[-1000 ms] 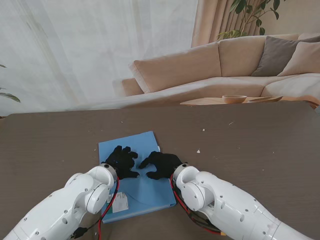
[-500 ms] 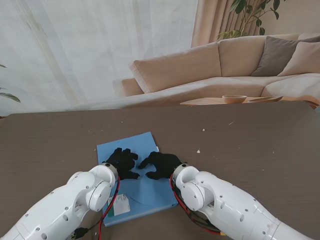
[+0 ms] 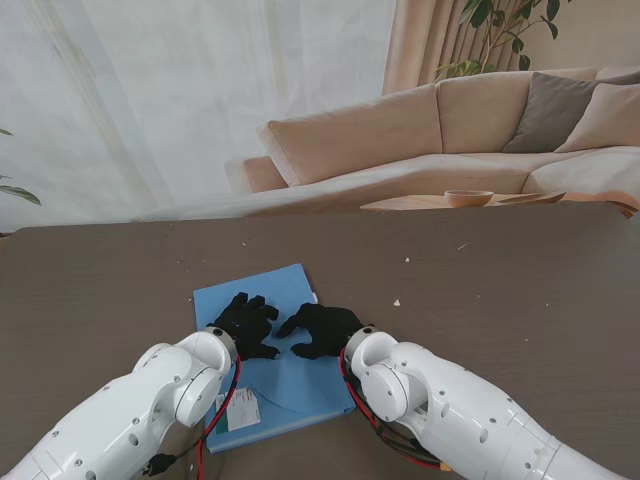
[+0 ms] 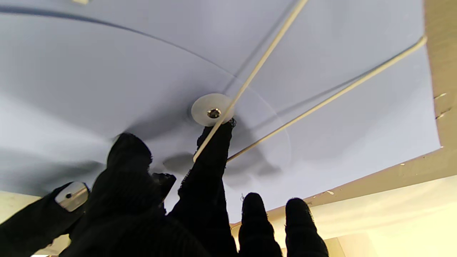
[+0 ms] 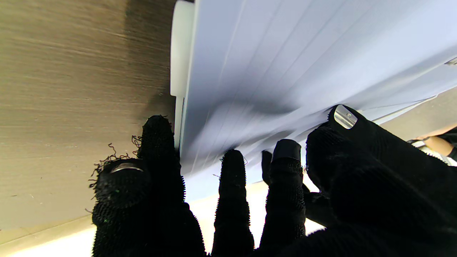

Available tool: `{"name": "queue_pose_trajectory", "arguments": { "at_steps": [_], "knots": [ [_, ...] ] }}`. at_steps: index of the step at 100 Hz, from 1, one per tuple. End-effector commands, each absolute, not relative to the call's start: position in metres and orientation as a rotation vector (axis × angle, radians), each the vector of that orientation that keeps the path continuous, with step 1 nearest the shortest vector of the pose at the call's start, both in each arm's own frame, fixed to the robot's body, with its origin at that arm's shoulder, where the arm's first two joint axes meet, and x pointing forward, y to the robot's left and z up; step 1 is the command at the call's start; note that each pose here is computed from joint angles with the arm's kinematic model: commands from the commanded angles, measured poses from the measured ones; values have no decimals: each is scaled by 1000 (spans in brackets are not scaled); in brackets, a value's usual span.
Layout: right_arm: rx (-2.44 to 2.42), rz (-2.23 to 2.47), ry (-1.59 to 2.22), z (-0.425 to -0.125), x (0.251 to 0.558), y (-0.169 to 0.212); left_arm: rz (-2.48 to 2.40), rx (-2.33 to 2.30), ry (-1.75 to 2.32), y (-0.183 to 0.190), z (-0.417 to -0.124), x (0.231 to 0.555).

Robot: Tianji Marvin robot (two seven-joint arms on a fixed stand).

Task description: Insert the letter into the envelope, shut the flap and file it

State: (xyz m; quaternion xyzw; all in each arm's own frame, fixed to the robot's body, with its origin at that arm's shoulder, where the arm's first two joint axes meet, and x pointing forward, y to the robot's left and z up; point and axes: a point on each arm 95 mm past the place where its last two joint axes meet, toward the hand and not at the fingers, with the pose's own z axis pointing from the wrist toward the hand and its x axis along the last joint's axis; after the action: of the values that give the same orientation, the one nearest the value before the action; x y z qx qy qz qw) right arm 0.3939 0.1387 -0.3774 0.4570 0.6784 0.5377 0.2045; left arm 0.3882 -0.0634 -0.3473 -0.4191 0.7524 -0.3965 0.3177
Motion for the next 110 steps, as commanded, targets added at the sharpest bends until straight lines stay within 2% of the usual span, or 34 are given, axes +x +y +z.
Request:
{"name": "queue_pose_trajectory", "arguments": {
  "at_steps": [1,110],
  "knots": [
    [1299,1467,1930,-387,388,139,-1040,-1106,2017,-70,-354,380],
    [1288,1464,1931,-387,388,140,-1019,-1047,1955,-66,-354,381]
  ]
}}
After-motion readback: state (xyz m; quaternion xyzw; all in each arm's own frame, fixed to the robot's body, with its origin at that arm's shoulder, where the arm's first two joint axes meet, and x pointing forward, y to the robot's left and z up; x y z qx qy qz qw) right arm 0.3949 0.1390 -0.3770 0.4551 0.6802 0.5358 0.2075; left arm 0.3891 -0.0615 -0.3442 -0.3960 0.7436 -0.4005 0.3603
